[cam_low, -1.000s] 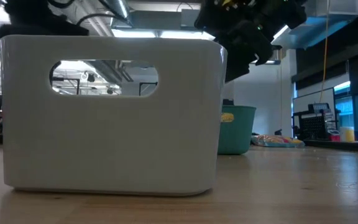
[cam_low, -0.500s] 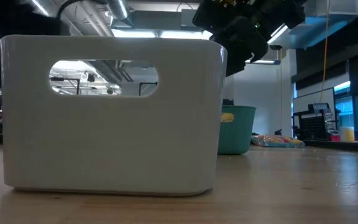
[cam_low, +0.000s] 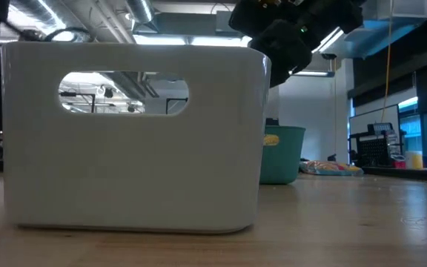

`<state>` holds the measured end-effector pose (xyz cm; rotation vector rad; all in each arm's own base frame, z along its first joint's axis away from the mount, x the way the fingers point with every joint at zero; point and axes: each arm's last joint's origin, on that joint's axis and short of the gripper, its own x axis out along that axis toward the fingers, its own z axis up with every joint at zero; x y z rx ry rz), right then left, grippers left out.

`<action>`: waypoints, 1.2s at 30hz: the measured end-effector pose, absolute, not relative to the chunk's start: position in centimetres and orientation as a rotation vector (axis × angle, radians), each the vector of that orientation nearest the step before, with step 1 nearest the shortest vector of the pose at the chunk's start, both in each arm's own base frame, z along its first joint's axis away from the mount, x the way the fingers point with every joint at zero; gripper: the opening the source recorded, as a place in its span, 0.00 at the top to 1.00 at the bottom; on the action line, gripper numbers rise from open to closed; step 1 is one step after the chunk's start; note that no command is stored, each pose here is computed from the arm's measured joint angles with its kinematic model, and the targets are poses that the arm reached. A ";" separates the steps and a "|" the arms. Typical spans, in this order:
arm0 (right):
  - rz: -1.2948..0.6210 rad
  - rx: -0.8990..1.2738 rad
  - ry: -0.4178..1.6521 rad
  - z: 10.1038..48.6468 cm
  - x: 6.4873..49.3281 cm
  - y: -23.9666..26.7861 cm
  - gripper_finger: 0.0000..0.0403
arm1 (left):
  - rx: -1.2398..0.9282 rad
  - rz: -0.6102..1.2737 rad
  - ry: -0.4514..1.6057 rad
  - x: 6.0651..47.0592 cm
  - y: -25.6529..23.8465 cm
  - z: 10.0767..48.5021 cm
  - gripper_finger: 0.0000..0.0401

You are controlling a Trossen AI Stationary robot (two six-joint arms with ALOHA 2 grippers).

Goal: Sort Maruchan noodles
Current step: Put the yellow noodle pack into the green bin

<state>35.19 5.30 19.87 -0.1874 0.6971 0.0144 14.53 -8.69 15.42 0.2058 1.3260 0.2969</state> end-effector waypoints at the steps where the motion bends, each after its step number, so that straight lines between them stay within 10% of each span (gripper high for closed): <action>1: 0.014 -0.187 0.693 19.9 35.2 5.3 0.41 | 0.215 0.303 1.323 14.4 -8.5 15.0 0.46; 11: 0.012 -0.181 0.654 20.2 35.5 5.3 0.41 | 0.293 0.391 1.202 14.4 -8.0 12.9 0.48; 26: 0.011 -0.178 0.634 20.3 35.6 5.4 0.41 | 0.379 0.550 1.117 16.5 -7.7 10.0 0.97; 36: 0.012 -0.177 0.629 20.4 35.6 5.4 0.41 | 0.225 0.518 1.120 17.8 -8.6 11.6 1.00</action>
